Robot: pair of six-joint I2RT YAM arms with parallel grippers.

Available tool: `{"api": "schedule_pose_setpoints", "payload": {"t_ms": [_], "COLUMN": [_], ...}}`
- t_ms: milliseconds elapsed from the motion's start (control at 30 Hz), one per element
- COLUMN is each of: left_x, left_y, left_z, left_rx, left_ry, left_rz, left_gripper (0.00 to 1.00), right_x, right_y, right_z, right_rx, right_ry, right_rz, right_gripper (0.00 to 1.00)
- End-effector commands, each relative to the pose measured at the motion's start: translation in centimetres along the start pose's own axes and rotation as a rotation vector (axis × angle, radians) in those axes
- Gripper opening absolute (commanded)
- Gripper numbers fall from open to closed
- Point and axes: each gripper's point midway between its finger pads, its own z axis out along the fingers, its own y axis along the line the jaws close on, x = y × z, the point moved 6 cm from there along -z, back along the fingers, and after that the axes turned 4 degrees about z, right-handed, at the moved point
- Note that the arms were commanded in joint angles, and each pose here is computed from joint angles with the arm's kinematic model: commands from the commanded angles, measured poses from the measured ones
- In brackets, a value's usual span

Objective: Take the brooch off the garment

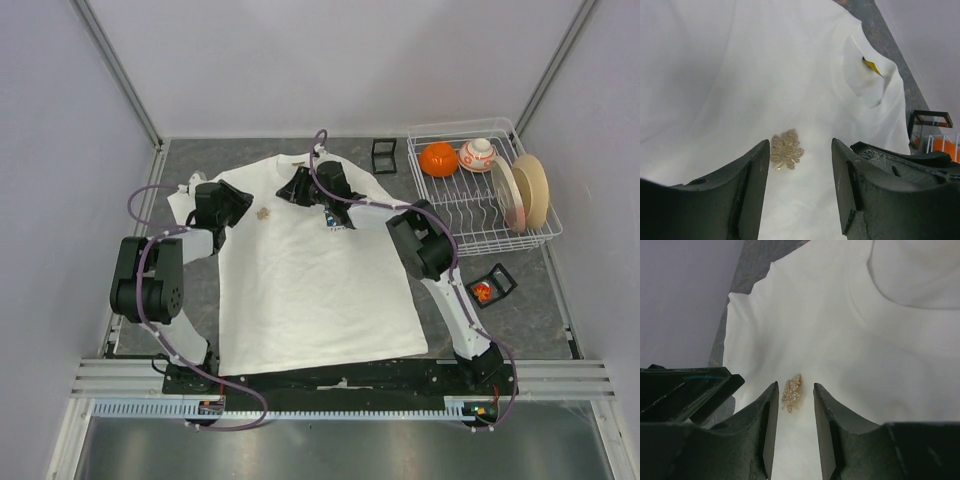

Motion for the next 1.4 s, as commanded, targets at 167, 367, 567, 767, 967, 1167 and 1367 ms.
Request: {"api": "schedule_pose_setpoints", "payload": {"t_ms": [167, 367, 567, 767, 967, 1167, 1367], "left_x": [-1.1, 0.2, 0.4, -0.6, -0.5, 0.3, 0.2], "left_y": [0.9, 1.5, 1.5, -0.3, -2.0, -2.1, -1.9], "left_z": [4.0, 4.6, 4.1, 3.1, 2.9, 4.0, 4.0], "left_rx": [0.099, 0.096, 0.092, 0.065, 0.035, 0.061, 0.035], "left_ry": [0.028, 0.097, 0.117, 0.068, 0.07, 0.114, 0.099], "left_rz": [-0.023, -0.022, 0.014, 0.193, 0.364, 0.342, 0.334], "left_gripper": [0.43, 0.4, 0.37, 0.38, 0.5, 0.41, 0.37], "right_x": [3.1, 4.1, 4.7, 3.4, 2.7, 3.2, 4.2], "right_y": [2.7, 2.1, 1.6, 2.6, 1.4, 1.0, 0.7], "right_z": [4.5, 4.1, 3.3, 2.4, 1.8, 2.3, 3.7], "right_rx": [-0.153, -0.103, -0.087, -0.093, -0.097, -0.167, -0.213], "right_ry": [0.079, 0.104, 0.11, 0.084, 0.088, 0.123, 0.155], "right_rz": [-0.012, -0.066, -0.092, -0.179, -0.137, -0.042, 0.047], "right_gripper": [0.34, 0.36, 0.42, 0.52, 0.55, 0.44, 0.31]}}
